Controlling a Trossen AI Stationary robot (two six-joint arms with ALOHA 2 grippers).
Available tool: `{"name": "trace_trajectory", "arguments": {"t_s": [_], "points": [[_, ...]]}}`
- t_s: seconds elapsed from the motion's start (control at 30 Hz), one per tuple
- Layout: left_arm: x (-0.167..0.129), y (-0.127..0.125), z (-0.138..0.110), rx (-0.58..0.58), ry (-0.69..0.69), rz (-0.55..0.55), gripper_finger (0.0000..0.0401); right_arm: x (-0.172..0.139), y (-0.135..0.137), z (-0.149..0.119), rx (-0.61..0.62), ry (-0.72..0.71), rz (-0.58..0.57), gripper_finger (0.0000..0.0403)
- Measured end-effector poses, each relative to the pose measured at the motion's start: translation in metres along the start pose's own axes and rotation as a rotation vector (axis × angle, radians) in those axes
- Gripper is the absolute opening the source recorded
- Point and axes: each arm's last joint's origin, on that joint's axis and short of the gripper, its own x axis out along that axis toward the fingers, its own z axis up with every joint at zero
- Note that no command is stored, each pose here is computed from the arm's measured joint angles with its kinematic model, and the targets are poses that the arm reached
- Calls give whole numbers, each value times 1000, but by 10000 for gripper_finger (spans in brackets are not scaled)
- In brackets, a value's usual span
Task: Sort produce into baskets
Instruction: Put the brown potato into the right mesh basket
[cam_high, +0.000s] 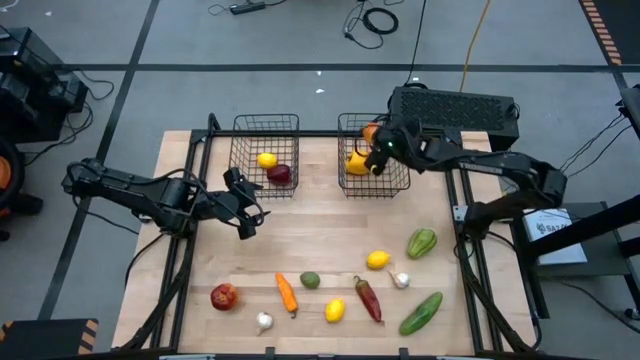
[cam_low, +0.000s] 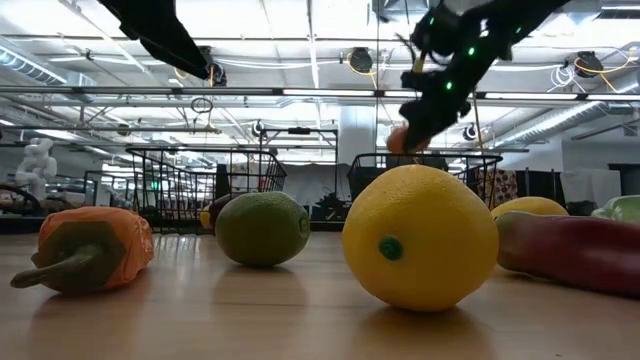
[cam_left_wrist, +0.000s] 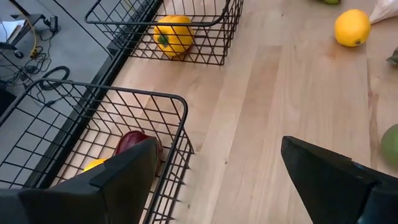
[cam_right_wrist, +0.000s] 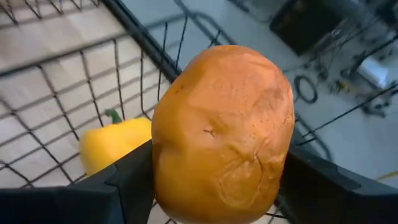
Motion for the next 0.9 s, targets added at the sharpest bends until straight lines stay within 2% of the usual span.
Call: {"name": "trace_trajectory", "arguments": {"t_s": [0.2,0.4,0.7,0.9], "points": [[0,0,0,0,0,0,345,41,2,-9,9,67,95,281],[0,0,0,0,0,0,345,67,7,-12,-29,56,122,286],[0,1,1,1,-9,28,345,81,3,-9,13,54,206,326],[0,1,1,-2,-15,32,345,69,5,6,23,30,218,331]]}}
